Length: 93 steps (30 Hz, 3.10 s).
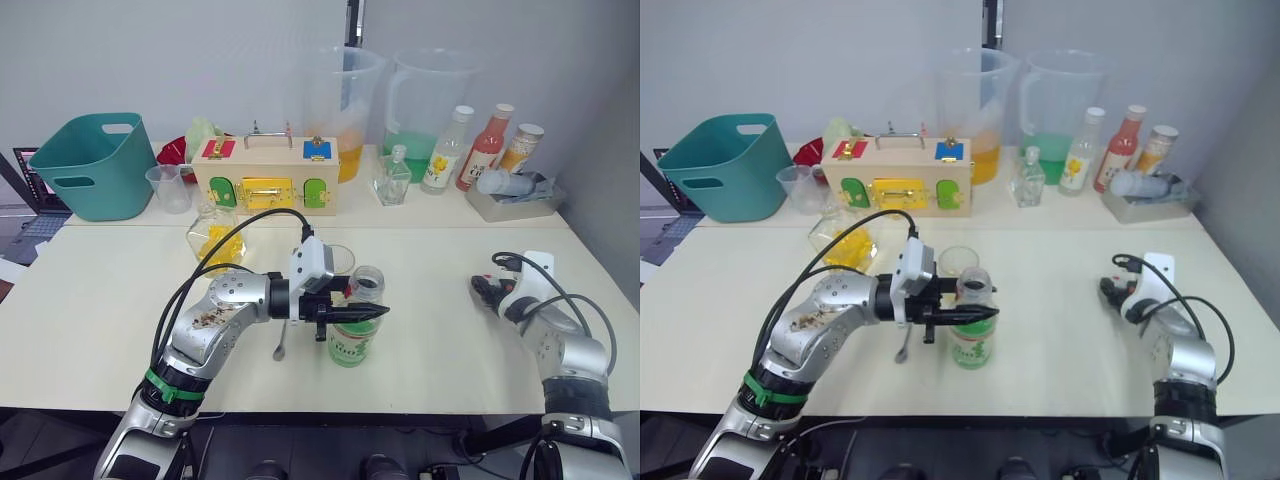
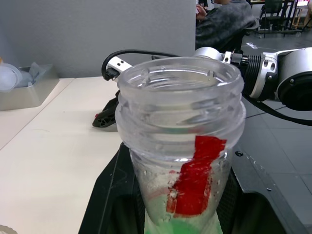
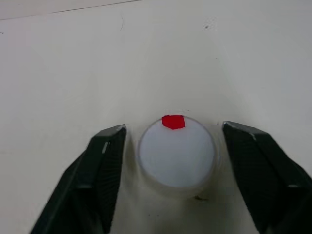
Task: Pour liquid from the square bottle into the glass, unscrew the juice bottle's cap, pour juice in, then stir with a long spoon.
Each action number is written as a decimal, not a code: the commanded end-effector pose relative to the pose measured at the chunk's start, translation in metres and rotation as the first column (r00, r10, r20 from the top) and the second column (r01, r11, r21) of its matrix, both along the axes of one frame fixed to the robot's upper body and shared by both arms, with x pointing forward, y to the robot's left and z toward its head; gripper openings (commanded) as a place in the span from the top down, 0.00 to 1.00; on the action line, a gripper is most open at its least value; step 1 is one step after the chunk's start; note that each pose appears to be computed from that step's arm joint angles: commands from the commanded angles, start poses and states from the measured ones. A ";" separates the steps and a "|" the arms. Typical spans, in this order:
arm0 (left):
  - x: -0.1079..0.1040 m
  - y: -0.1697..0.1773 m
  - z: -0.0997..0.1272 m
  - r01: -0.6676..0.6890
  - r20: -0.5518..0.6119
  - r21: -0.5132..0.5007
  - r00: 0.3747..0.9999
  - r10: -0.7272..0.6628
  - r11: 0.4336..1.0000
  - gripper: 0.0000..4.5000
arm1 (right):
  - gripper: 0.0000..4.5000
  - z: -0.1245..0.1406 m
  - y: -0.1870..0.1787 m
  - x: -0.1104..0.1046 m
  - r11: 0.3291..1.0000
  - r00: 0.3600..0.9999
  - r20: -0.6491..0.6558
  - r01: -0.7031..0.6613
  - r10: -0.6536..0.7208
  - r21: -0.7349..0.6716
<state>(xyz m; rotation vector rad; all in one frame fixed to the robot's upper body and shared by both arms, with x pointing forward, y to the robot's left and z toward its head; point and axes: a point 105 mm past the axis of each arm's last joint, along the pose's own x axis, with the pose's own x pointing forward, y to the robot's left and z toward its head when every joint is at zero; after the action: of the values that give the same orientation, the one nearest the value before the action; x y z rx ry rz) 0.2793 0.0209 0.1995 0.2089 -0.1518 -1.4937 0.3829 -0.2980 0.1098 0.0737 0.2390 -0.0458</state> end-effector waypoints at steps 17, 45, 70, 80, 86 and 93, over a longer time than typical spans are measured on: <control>0.001 0.014 0.019 -0.055 -0.009 -0.049 0.998 0.055 0.997 0.71 | 0.00 0.165 0.081 -0.041 0.743 0.732 0.177 -0.593 0.658 -0.310; 0.014 0.134 0.089 -0.487 0.140 -0.121 0.854 0.501 0.865 0.71 | 0.00 0.137 0.134 -0.094 0.300 0.310 -0.101 -0.949 0.945 -0.102; 0.133 0.071 0.090 -0.529 0.538 -0.120 0.677 0.502 0.840 0.71 | 0.00 0.122 0.135 -0.114 0.445 0.452 -0.094 -0.891 0.887 -0.090; 0.142 0.044 0.073 -0.531 0.787 -0.058 0.497 0.366 0.845 0.71 | 0.00 0.125 0.132 -0.124 0.515 0.520 -0.052 -0.853 0.853 -0.089; 0.140 0.040 0.062 -0.531 0.893 -0.052 0.354 0.277 0.846 0.71 | 0.00 0.127 0.133 -0.125 0.525 0.530 -0.050 -0.846 0.846 -0.095; 0.139 0.039 0.052 -0.533 0.926 -0.058 0.288 0.245 0.844 0.71 | 0.00 0.129 0.132 -0.124 0.541 0.546 -0.032 -0.835 0.837 -0.100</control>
<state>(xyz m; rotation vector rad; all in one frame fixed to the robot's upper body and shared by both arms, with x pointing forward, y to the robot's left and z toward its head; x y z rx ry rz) 0.4225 0.0616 0.2282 1.2360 -0.6541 -0.7518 0.2622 -0.1653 0.2259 -0.1337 0.2876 0.9339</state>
